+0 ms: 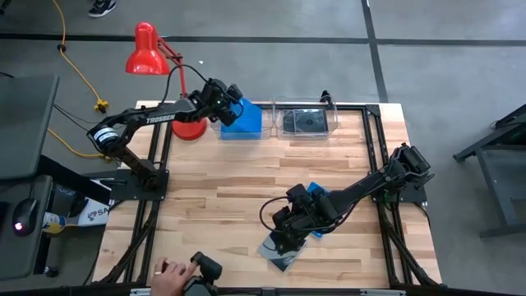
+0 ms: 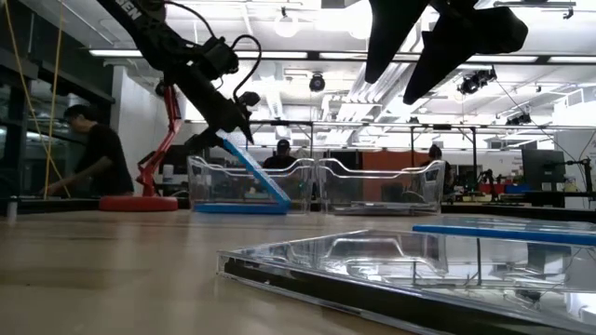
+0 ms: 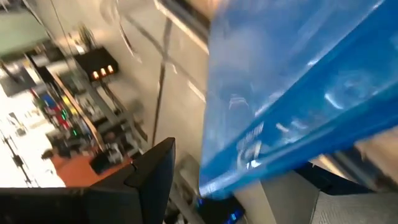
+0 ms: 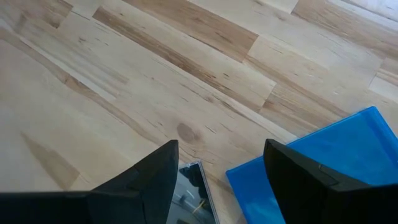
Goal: Pick & place jewel cases by type
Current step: Put the left blue cd case into the left transparent bin, then put the black cd case into the right transparent bin
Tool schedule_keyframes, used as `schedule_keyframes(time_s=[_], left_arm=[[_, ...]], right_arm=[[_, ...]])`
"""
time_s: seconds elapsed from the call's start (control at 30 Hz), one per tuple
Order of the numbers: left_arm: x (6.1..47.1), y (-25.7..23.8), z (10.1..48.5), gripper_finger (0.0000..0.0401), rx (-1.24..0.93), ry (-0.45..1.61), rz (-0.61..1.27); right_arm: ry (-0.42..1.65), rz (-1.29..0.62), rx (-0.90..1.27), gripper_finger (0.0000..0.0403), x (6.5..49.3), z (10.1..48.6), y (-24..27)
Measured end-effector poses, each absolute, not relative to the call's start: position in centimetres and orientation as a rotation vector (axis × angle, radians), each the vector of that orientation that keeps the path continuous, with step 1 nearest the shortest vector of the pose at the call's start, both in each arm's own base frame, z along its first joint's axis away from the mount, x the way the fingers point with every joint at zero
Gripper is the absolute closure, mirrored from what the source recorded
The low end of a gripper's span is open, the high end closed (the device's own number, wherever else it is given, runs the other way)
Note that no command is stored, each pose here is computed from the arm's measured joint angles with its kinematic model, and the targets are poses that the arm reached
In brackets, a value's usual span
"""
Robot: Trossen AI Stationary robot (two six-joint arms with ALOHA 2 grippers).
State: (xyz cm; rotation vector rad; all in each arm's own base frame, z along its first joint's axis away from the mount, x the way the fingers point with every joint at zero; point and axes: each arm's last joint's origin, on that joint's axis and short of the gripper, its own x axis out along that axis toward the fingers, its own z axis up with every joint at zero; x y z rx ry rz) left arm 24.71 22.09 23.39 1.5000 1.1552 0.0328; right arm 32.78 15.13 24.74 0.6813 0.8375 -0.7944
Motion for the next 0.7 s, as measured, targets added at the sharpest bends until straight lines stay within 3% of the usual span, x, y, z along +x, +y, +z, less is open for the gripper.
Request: schedule_keyframes(time_s=[0.27, 0.7], left_arm=[[24.1, 22.9, 23.6, 0.0187, 1.489, 1.289, 0.134], [26.0, 21.1, 23.9, 0.0187, 1.582, 1.163, 0.083]], right_arm=[[0.843, -0.792, 0.684, 0.0183, 32.8, 24.7, 15.1], [0.843, -0.792, 0.684, 0.0183, 32.8, 24.7, 15.1]])
